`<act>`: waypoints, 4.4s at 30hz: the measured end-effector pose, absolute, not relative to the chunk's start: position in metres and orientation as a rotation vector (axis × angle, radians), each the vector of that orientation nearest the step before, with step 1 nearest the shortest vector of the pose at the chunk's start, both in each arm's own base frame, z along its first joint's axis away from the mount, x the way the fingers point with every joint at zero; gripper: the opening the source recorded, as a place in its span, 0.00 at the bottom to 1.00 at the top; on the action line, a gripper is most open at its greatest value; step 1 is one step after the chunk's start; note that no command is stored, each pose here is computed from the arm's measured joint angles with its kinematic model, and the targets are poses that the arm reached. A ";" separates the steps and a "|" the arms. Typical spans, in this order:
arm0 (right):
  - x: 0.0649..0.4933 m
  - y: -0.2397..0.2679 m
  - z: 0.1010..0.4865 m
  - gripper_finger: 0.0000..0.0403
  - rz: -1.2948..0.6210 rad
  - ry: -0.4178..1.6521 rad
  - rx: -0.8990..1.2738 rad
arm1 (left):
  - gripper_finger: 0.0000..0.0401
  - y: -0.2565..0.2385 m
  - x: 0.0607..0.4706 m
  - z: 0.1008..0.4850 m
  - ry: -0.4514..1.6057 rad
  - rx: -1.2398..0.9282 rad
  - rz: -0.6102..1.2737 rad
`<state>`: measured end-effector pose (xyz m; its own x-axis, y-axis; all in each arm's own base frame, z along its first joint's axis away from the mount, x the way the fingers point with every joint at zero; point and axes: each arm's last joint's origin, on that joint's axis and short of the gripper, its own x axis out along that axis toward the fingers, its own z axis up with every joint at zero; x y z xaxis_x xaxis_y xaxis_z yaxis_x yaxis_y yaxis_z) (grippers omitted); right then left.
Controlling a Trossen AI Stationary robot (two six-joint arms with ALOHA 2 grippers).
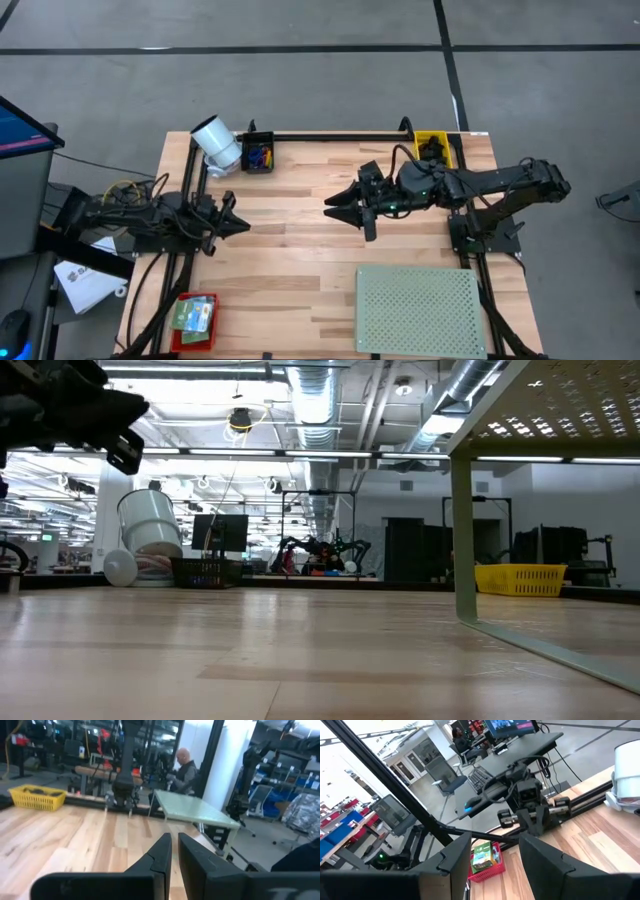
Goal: Pick & Place Office Desk Supplies
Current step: Return to Home Position
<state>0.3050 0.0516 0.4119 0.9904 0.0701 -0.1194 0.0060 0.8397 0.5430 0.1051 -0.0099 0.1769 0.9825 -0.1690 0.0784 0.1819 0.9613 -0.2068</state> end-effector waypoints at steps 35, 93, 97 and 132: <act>0.337 0.023 0.375 0.41 0.161 0.312 0.383 | 0.06 0.010 0.105 0.176 -0.393 -1.251 0.423; 0.097 0.004 0.169 0.41 0.094 -0.026 0.172 | 0.06 0.021 0.095 0.185 -1.076 -1.697 0.618; 0.097 0.003 0.168 0.41 0.081 -0.023 0.174 | 0.06 0.021 0.095 0.185 -1.071 -1.695 0.622; 0.098 0.000 0.167 0.41 0.054 -0.001 0.419 | 0.06 0.011 0.097 0.179 -0.641 -1.616 0.420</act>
<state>0.0984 0.0000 0.1666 0.9986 0.0521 0.0119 -0.0525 0.9122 0.4064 0.0970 0.0113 0.1788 0.7766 0.6233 0.0918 0.1645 -0.0600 -0.9845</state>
